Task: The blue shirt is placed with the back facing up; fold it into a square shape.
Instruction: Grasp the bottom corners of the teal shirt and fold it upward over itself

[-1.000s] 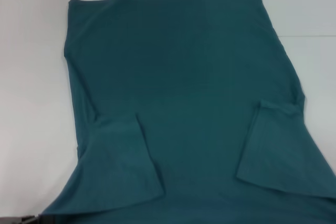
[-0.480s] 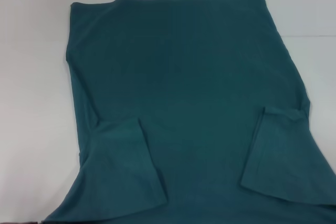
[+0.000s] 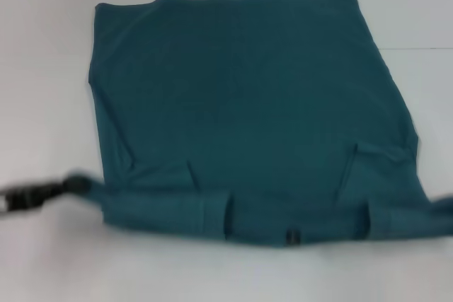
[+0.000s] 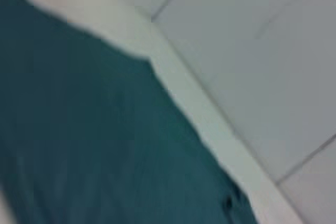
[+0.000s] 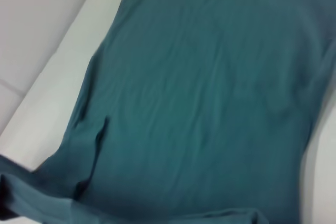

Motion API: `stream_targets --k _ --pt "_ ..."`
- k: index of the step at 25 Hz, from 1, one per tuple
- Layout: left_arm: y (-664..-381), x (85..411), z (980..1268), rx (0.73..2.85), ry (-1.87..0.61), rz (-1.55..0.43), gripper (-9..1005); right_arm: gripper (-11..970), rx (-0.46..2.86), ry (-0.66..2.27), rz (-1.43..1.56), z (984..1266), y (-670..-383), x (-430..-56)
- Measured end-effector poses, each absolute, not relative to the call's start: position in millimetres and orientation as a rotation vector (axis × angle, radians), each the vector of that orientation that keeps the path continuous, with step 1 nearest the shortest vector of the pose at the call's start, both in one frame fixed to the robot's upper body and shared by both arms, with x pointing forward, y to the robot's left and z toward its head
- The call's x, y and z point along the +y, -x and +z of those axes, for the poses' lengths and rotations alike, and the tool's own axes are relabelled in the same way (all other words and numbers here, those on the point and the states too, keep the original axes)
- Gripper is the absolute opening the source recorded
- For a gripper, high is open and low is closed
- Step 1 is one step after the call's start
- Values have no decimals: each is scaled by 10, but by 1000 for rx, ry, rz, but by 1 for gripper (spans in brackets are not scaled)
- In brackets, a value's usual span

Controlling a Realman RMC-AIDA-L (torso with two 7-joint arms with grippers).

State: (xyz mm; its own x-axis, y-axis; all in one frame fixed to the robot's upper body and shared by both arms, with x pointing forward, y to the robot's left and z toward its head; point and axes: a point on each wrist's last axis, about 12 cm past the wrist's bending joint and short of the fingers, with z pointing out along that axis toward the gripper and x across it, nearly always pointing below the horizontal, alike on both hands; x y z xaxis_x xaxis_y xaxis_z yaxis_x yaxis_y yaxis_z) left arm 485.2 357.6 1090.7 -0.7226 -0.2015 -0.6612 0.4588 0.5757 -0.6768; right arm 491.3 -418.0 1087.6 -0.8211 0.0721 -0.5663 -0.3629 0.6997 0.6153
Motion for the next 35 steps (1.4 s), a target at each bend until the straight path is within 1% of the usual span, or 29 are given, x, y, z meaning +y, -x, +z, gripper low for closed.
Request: stream_targets --k 3,4,5,8,12,18,25,26,29,35 --pt "-5194 3504 11019 2012 -179 -1144 86 64 2309 231 948 10968 -5201 -4112" --pt "-5396 3452 11057 1971 -140 -1123 86 64 2299 239 929 10997 -5296 -4077" --pt "-5459 3438 11066 1959 -123 -1114 87 64 2289 248 910 11028 -5384 -4044" --pt "-5784 3338 11112 1916 -55 -1059 90 64 2258 269 847 11109 -5659 -3915" --pt "-6094 3164 11142 1882 10 -988 93 63 2232 266 760 11157 -5990 -3721" --pt "-6343 2883 11088 1841 72 -904 98 63 2219 259 593 11109 -6345 -3446" --pt "-6526 2592 11023 1825 87 -767 104 64 2146 249 396 11071 -6625 -3217" --pt "-6564 2529 11025 1814 84 -742 104 64 2134 240 376 11080 -6658 -3201" --pt "-6598 2475 11028 1809 85 -724 107 64 2107 239 341 11107 -6735 -3128" --pt "-6598 2441 10964 1824 125 -684 112 64 2101 261 274 11095 -6798 -3028"
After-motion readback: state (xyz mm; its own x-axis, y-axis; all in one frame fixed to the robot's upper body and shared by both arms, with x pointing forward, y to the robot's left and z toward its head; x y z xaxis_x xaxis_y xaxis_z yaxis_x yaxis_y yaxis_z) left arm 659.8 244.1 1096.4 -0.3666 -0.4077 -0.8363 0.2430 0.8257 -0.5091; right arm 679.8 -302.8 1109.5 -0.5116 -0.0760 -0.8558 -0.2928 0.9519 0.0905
